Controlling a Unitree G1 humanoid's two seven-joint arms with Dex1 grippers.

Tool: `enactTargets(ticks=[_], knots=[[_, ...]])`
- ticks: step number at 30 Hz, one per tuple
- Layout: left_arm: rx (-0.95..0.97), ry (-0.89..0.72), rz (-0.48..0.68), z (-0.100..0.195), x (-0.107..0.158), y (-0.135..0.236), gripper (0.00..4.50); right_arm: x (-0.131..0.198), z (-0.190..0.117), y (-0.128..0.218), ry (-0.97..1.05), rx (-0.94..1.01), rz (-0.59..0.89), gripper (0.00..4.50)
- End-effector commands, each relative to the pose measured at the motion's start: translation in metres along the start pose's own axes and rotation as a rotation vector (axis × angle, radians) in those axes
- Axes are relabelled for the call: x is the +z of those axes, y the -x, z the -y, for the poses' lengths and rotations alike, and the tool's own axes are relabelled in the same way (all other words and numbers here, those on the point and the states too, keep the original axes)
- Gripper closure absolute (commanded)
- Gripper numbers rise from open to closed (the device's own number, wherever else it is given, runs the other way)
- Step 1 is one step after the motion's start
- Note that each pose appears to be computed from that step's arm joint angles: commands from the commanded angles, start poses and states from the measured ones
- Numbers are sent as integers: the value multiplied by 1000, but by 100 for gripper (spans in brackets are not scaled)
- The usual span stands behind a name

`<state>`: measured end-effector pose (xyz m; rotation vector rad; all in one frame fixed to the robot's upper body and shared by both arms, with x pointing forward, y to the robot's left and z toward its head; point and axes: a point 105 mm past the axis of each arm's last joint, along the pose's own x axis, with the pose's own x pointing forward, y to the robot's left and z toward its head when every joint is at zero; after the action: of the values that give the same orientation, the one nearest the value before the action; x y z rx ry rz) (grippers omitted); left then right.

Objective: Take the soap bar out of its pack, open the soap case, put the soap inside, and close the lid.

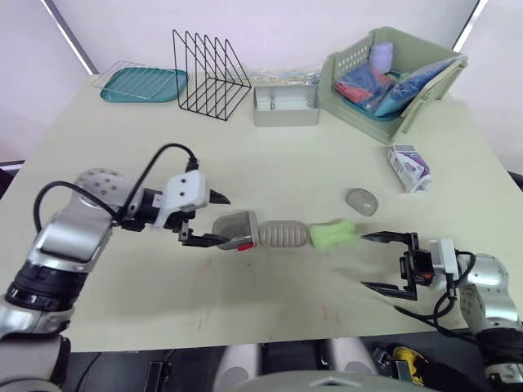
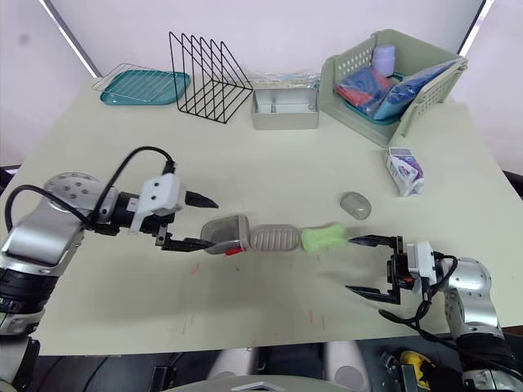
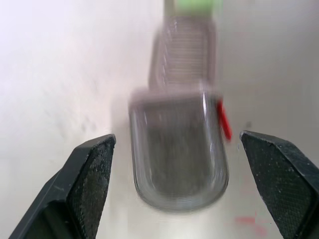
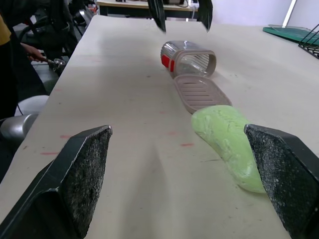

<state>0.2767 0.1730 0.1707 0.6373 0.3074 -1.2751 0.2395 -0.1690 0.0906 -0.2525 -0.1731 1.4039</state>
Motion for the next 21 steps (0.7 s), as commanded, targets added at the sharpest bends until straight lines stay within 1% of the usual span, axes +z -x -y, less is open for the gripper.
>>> enactTargets(ticks=[1, 5, 9, 11, 13, 15, 18, 21], knots=[[68, 11, 151, 8, 22, -2, 23, 15, 19, -5, 55, -1, -30, 0], [181, 104, 258, 25, 17, -11, 23, 23, 33, -17, 89, 74, -150, 0], [324, 171, 303, 36, 4, -7, 23, 34, 43, -32, 76, 121, -225, 0], [387, 171, 309, 42, 0, -1, 23, 35, 41, -39, 86, 175, -275, 0], [473, 200, 305, 50, -9, 9, 23, 34, 41, -49, 96, 245, -360, 0], [525, 232, 302, 57, -16, 16, 23, 32, 43, -54, 85, 271, -413, 0], [537, 281, 257, 72, -33, 28, 23, 27, 49, -62, 57, 284, -479, 0], [534, 290, 216, 79, -45, 35, 23, 24, 54, -65, 64, 290, -510, 0]])
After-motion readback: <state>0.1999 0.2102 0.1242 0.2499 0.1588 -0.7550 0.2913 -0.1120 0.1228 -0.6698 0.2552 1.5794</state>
